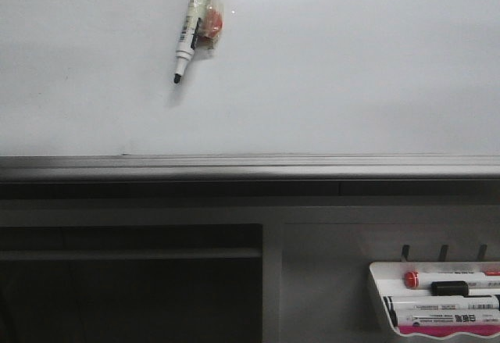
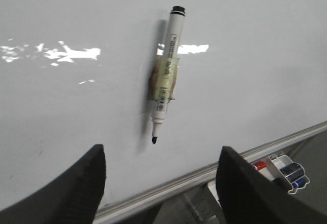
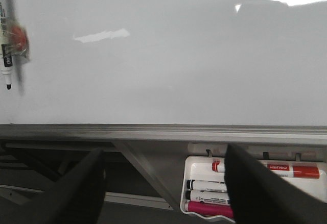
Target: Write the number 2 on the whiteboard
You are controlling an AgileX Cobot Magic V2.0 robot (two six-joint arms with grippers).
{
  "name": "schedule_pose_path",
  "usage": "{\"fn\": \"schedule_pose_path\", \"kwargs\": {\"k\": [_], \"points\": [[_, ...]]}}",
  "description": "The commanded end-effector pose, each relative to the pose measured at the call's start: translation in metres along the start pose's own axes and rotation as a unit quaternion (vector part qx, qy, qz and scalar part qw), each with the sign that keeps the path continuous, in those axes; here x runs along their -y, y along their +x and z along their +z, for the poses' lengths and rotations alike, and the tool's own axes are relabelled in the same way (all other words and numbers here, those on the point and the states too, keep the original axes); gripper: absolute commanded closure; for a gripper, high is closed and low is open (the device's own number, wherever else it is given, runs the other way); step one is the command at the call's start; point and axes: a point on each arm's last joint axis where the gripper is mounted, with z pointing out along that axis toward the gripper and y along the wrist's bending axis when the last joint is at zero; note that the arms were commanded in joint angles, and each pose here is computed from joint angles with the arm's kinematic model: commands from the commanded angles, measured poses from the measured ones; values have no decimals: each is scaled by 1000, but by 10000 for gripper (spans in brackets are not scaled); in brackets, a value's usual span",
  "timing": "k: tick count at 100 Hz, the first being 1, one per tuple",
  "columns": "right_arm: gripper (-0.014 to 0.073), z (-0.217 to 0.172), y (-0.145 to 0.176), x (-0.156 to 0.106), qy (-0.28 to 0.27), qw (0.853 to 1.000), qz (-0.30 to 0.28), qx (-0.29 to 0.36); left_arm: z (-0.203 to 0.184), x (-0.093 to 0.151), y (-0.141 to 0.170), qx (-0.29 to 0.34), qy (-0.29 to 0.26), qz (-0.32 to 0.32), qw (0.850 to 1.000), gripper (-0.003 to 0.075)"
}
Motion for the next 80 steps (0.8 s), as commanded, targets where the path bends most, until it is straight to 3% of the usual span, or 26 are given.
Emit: {"fn": "schedule_pose_path", "kwargs": {"k": [1,46,80], "points": [[152,-2,-15,-2,-1,999,0,38,18,9,-19,60,-9,29,998,283],[152,-2,-15,-3,-1,999,0,37,103,22,-23,18,-22,63,998,288],[152,-2,-15,-3,-1,999,0,37,123,17,-18,13,-36,81,996,438]]}}
